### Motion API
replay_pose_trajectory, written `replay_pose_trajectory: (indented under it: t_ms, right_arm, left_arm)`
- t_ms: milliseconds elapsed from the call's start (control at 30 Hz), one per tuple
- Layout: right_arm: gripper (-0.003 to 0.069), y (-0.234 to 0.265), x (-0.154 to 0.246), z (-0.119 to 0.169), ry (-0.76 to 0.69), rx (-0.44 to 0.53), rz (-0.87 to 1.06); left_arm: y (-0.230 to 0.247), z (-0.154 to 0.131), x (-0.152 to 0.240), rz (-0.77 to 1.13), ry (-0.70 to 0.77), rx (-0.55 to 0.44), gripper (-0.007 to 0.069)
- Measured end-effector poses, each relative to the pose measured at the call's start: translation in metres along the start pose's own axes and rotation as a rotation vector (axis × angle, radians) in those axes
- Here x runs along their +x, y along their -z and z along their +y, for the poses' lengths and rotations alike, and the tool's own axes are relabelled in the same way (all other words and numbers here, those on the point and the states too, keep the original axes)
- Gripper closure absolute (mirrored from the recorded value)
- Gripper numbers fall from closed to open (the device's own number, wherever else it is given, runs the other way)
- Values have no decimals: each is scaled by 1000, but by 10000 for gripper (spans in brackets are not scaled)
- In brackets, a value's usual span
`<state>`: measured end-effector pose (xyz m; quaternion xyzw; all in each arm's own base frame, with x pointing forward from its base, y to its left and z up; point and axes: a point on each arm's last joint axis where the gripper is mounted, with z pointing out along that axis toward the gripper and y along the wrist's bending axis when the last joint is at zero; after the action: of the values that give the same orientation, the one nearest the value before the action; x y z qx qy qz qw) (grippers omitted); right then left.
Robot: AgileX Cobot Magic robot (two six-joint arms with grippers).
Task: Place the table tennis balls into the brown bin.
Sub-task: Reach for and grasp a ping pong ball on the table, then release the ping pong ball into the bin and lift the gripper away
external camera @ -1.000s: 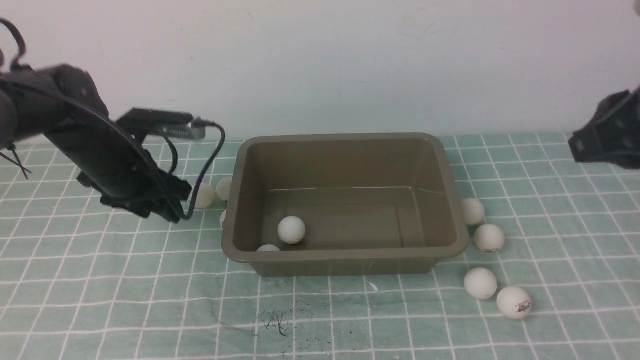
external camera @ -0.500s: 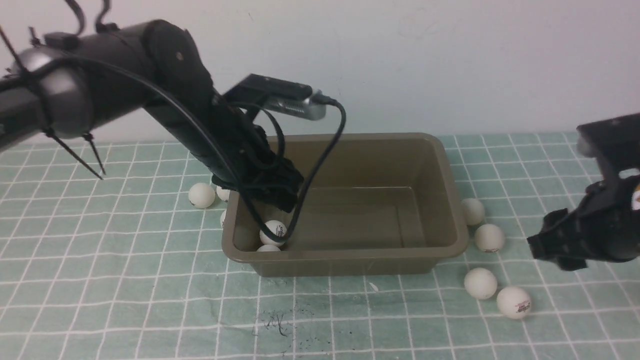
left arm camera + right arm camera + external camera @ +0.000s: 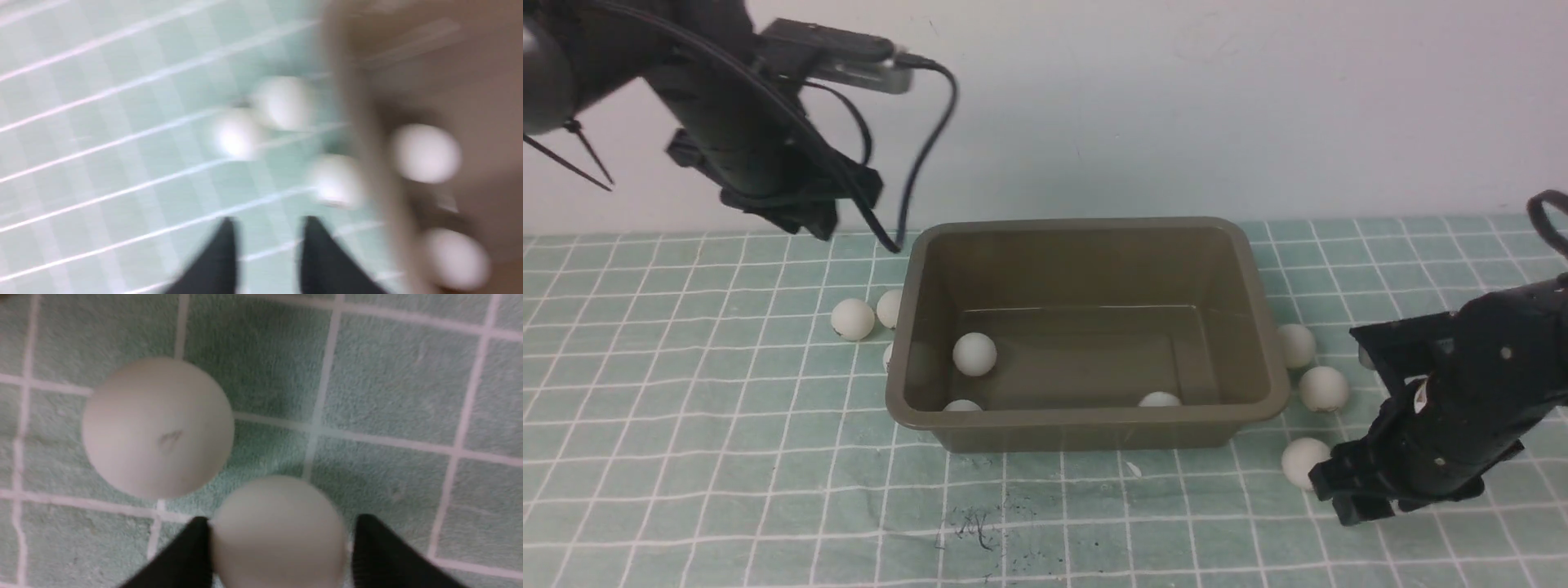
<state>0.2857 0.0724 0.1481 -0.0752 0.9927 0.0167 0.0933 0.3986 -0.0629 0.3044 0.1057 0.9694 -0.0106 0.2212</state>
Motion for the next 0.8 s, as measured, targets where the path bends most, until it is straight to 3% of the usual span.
replay_pose_trajectory:
  t_ms: [100, 233, 400, 533, 633, 700, 767, 800]
  right_arm:
    - [299, 8, 3, 0, 16, 1, 30]
    - [299, 48, 4, 1, 13, -13, -5]
    - [299, 143, -20, 16, 14, -177, -306]
    - [299, 161, -58, 31, 67, -284, -394]
    - [265, 153, -84, 35, 81, -293, -397]
    - [220, 149, -92, 36, 90, -288, -387]
    - [160, 145, -100, 35, 112, -266, -366]
    - [140, 145, -102, 33, 132, -233, -359]
  left_arm:
    - [-12, 19, 0, 9, 5, -4, 612]
    - [-41, 20, -3, 8, -73, 30, 601]
    - [-100, 16, -2, 32, -90, 88, 410]
    - [-134, 17, 4, 61, -81, 92, 207]
    - [-152, 17, 8, 78, -77, 92, 134]
    - [-157, 17, 9, 82, -76, 91, 136]
    - [-165, 17, 11, 90, -74, 91, 197]
    - [-167, 17, 12, 94, -75, 91, 282]
